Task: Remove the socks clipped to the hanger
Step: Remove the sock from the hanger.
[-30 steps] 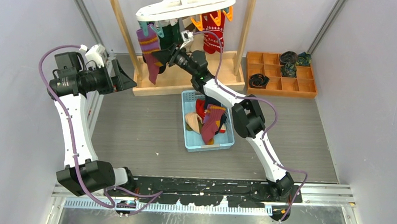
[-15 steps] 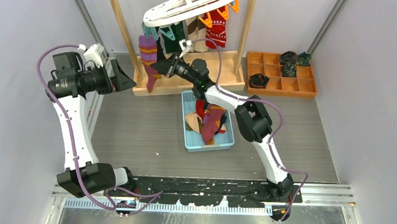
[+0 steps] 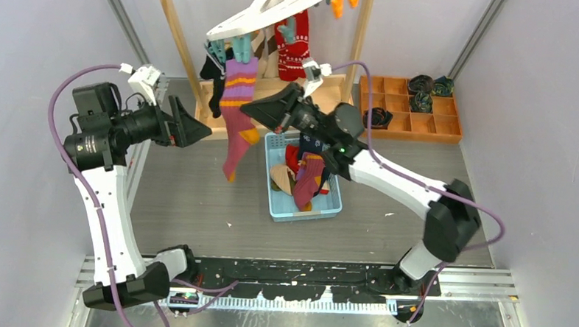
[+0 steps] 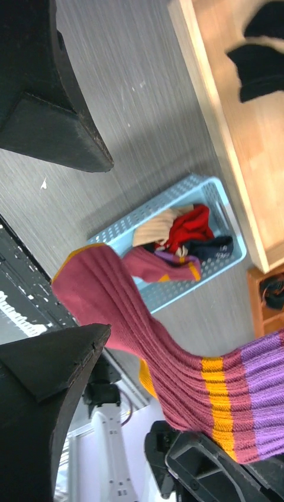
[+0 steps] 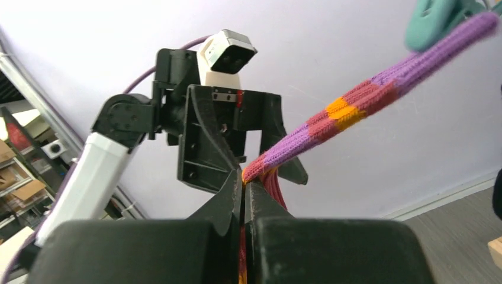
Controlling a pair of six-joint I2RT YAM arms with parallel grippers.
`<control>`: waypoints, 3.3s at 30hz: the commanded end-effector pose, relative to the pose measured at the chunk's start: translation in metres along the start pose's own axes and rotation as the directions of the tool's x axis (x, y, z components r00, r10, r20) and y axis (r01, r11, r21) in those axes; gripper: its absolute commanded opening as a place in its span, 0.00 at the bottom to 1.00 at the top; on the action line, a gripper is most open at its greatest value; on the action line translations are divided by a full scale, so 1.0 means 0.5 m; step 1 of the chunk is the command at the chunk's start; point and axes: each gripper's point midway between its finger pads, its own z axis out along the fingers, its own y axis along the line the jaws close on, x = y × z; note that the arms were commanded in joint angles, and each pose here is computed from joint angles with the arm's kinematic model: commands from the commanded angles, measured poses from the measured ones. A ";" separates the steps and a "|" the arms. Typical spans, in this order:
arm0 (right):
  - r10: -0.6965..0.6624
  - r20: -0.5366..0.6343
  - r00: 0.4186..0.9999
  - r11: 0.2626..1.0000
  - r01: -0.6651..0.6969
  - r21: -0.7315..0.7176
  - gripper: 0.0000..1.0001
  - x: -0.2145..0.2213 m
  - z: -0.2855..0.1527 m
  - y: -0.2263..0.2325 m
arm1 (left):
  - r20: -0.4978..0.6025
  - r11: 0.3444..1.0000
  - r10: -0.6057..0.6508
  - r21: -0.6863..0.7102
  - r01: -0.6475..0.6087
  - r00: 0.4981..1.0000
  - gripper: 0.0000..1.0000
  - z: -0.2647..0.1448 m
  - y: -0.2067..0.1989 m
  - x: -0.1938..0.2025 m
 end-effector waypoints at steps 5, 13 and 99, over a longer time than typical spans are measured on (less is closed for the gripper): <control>-0.045 -0.002 0.999 0.999 0.045 -0.009 0.01 -0.032 -0.107 0.120 | -0.022 0.973 0.098 0.212 -0.092 0.995 1.00 -0.008 -0.135 0.021; -0.032 0.003 0.999 0.999 0.032 0.030 0.01 -0.039 -0.134 0.134 | -0.017 0.926 0.055 0.375 -0.044 0.998 1.00 0.009 -0.210 0.007; 0.308 0.397 0.865 0.937 -0.348 0.031 0.65 -0.233 0.020 -0.083 | -0.113 0.705 0.089 0.709 0.018 0.990 0.00 0.062 -0.339 0.036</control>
